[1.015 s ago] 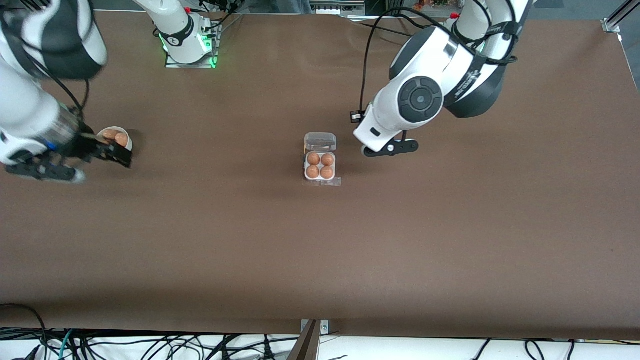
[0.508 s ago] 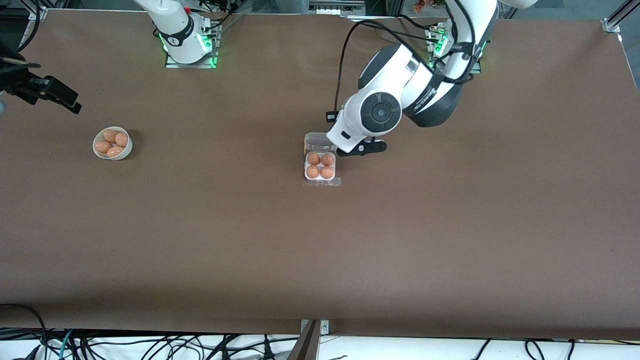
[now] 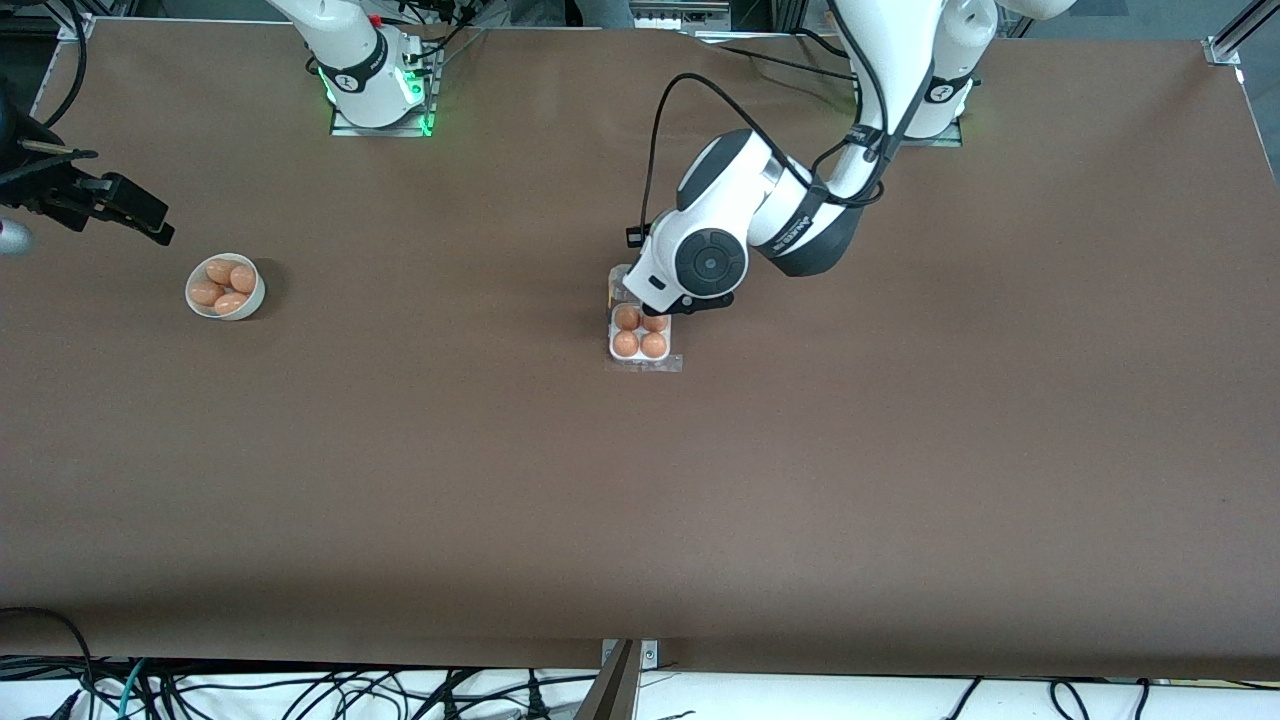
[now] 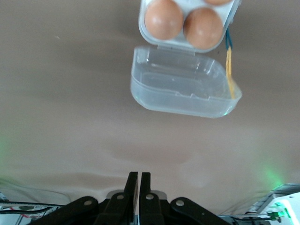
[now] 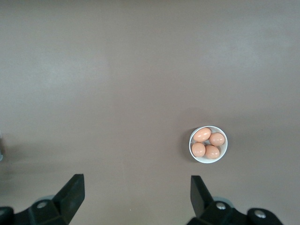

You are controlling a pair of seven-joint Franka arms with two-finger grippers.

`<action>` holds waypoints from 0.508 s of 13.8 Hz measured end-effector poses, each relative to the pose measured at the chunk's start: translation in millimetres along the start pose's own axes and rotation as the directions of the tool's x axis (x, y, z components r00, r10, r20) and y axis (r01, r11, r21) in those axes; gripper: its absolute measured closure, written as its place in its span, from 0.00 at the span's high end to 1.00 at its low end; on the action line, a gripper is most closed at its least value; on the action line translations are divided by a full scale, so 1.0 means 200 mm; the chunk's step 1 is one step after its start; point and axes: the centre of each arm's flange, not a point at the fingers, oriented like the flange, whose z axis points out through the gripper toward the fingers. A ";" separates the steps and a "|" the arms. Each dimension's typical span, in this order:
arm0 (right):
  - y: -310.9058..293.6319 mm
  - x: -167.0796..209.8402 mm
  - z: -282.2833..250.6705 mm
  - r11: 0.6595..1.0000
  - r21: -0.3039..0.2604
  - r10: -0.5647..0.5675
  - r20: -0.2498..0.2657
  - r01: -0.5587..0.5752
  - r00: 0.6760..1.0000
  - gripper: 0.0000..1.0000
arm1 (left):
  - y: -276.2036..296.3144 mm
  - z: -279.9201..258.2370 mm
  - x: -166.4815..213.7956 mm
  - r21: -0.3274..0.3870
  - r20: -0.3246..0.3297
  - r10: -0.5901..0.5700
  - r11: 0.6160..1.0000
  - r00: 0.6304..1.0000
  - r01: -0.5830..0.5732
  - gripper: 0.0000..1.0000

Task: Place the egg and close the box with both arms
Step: 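Move the left gripper over the open carton lid while the right gripper retracts, then push the clear lid down over the eggs with the left gripper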

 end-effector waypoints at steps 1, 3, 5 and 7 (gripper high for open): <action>0.00 0.00 0.00 1.000 0.000 -0.004 0.000 0.004 1.000 1.00 | 0.03 0.05 0.00 0.004 -0.005 -0.008 1.000 1.000 0.008 0.09; 0.00 0.00 0.00 1.000 0.000 -0.009 0.000 0.009 1.000 1.00 | 0.08 0.12 0.00 0.007 -0.016 -0.024 1.000 1.000 0.024 0.09; 0.00 0.00 0.00 1.000 0.000 -0.010 0.001 0.010 1.000 1.00 | 0.12 0.19 0.00 0.016 -0.020 -0.028 0.999 0.999 0.028 0.09; -0.01 0.01 0.02 1.000 0.000 -0.011 0.008 0.011 1.000 1.00 | 0.13 0.22 0.00 0.022 -0.020 -0.029 0.999 0.999 0.029 0.09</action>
